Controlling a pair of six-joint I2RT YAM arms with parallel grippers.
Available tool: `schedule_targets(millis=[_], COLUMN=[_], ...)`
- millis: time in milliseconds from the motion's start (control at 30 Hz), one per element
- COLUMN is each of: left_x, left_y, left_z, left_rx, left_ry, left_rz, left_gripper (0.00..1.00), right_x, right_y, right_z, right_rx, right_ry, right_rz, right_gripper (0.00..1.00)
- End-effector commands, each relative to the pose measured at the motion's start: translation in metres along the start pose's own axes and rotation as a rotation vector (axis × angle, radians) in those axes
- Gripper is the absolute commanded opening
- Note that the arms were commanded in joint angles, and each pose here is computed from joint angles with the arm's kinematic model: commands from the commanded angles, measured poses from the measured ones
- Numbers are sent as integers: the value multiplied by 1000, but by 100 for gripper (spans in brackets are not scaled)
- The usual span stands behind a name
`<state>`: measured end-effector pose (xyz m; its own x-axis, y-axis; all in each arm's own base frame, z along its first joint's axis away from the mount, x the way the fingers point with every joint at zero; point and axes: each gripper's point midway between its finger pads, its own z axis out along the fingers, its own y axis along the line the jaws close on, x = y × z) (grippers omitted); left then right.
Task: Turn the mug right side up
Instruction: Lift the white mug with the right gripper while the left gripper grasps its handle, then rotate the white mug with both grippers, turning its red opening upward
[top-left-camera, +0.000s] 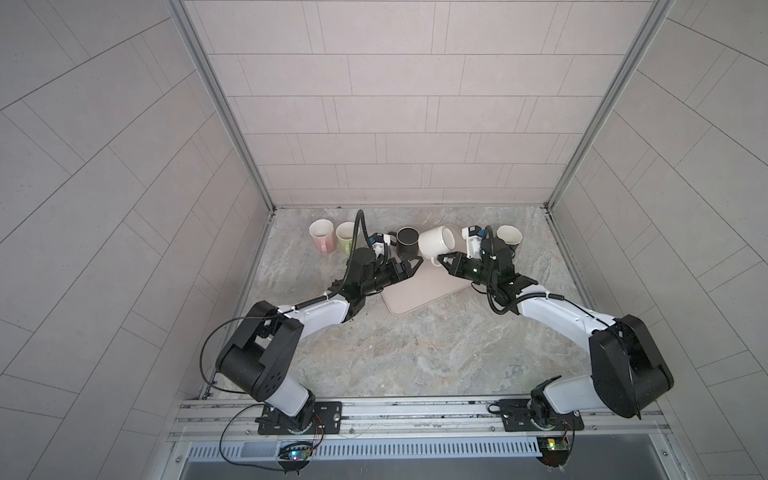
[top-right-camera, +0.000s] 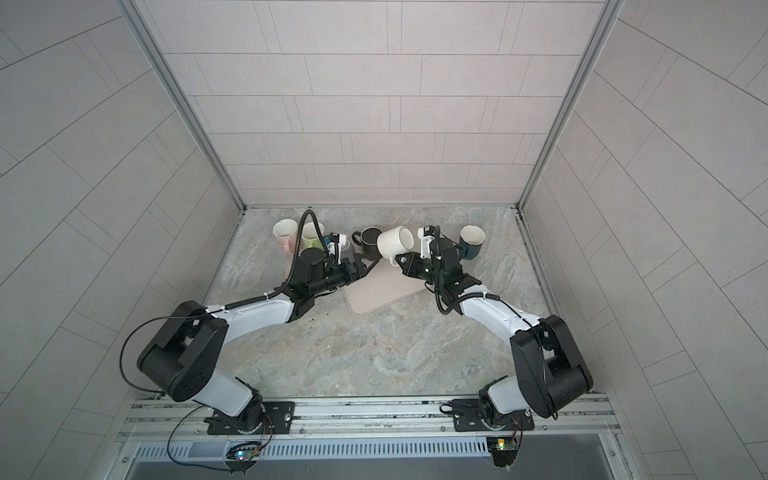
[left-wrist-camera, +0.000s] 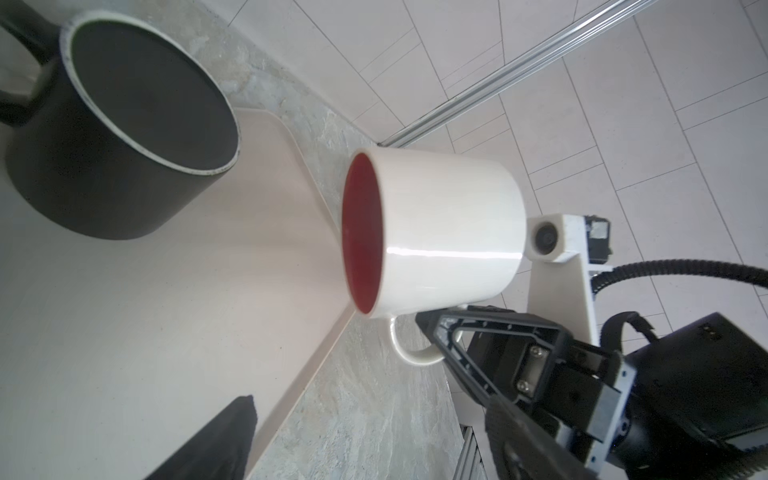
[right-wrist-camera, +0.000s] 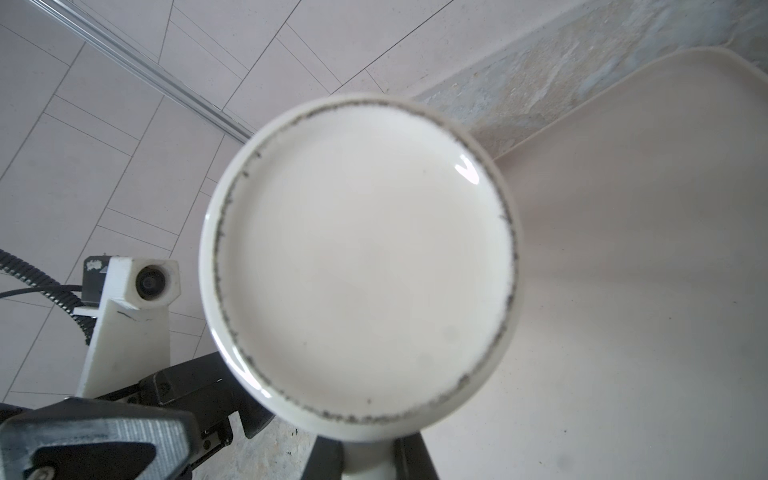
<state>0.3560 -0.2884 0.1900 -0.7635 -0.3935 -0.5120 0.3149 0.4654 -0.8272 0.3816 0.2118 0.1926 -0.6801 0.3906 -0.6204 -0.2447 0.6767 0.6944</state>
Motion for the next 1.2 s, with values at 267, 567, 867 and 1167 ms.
schedule_targets(millis=[267,567,867,1167], left_x=[-15,-17,-21,-18], left_y=[-40,-56,-67,-82], left_z=[-9,-5,4,21], left_rx=[47,92,140,171], left_ry=[-61,-72,-65,-52], left_rz=[63,102,91,114], left_gripper=[88,86,85,83], right_x=[-50,-56,-62,-62], right_y=[67,81,96,105], right_z=[-33,-41,-51,-58], right_rx=[-237,-304,-384,-440], right_ry=[-201,-218,-249,-256], right_rz=[-23,17,44,63], right_gripper=[0,0,0,0])
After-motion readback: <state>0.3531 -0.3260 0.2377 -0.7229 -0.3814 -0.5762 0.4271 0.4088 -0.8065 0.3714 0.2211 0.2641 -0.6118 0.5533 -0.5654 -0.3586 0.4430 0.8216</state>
